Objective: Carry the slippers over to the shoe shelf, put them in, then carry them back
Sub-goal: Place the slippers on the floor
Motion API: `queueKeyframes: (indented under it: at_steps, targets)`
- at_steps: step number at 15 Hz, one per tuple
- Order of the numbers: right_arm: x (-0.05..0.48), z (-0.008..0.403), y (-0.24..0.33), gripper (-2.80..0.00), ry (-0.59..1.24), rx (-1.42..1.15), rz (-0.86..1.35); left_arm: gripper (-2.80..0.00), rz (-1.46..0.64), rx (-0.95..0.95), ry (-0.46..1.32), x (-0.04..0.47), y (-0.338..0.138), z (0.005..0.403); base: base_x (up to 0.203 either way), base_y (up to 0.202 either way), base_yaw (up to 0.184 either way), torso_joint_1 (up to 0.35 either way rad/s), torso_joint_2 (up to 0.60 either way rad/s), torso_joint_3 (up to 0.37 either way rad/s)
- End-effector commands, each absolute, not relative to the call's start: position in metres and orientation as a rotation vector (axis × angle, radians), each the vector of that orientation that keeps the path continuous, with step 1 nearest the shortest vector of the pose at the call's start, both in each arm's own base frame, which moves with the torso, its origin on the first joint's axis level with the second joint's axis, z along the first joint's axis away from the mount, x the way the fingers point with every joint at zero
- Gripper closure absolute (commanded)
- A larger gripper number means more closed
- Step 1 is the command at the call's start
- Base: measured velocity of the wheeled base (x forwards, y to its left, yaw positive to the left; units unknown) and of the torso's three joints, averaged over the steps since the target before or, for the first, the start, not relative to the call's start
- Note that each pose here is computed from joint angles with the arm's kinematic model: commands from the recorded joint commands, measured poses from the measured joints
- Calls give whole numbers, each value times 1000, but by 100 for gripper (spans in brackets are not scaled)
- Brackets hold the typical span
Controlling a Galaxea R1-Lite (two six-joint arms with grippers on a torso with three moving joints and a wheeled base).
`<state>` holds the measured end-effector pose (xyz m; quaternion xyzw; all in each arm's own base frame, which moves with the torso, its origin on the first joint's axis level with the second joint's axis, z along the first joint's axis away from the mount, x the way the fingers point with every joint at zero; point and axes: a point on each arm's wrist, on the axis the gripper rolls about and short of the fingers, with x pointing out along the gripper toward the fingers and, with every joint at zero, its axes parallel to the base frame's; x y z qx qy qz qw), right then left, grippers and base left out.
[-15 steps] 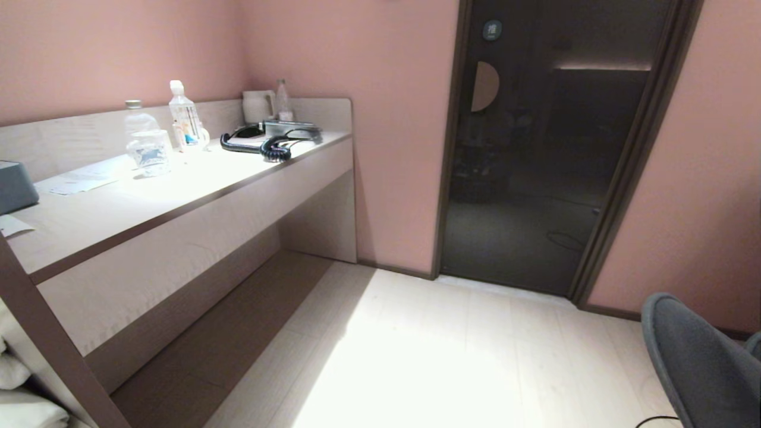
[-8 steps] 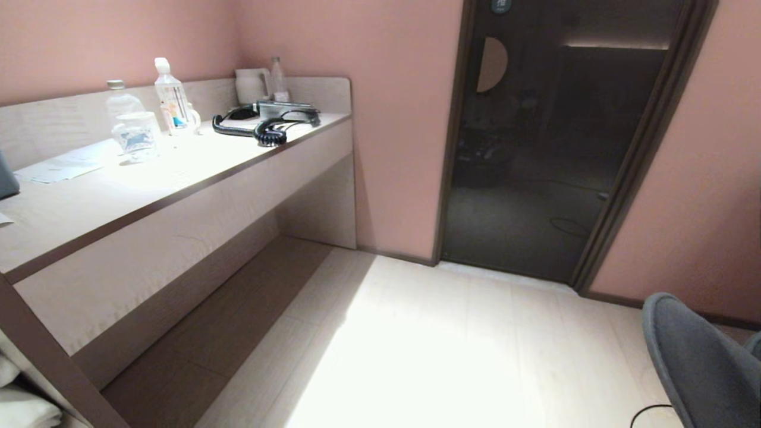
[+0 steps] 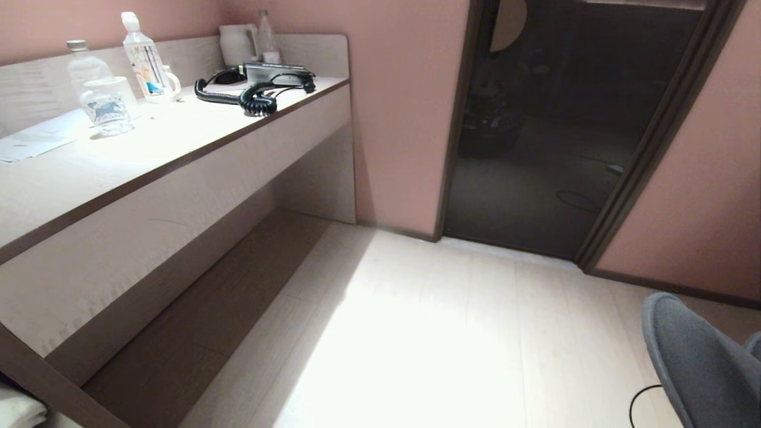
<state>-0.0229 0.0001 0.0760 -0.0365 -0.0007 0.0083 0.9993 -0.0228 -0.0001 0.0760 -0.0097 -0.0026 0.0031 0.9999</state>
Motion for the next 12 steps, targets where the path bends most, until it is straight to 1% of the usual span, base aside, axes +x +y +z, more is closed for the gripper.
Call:
queueKeyframes:
  at_steps: [1,12]
  targets:
    - [-23,76,0,0,-1,-74,17,0,7,-20,-5,-23,0,76,0,0,0,2,2,-198]
    - [-23,76,0,0,2,-74,17,0,7,-20,-5,-23,0,76,0,0,0,3,5,-197]
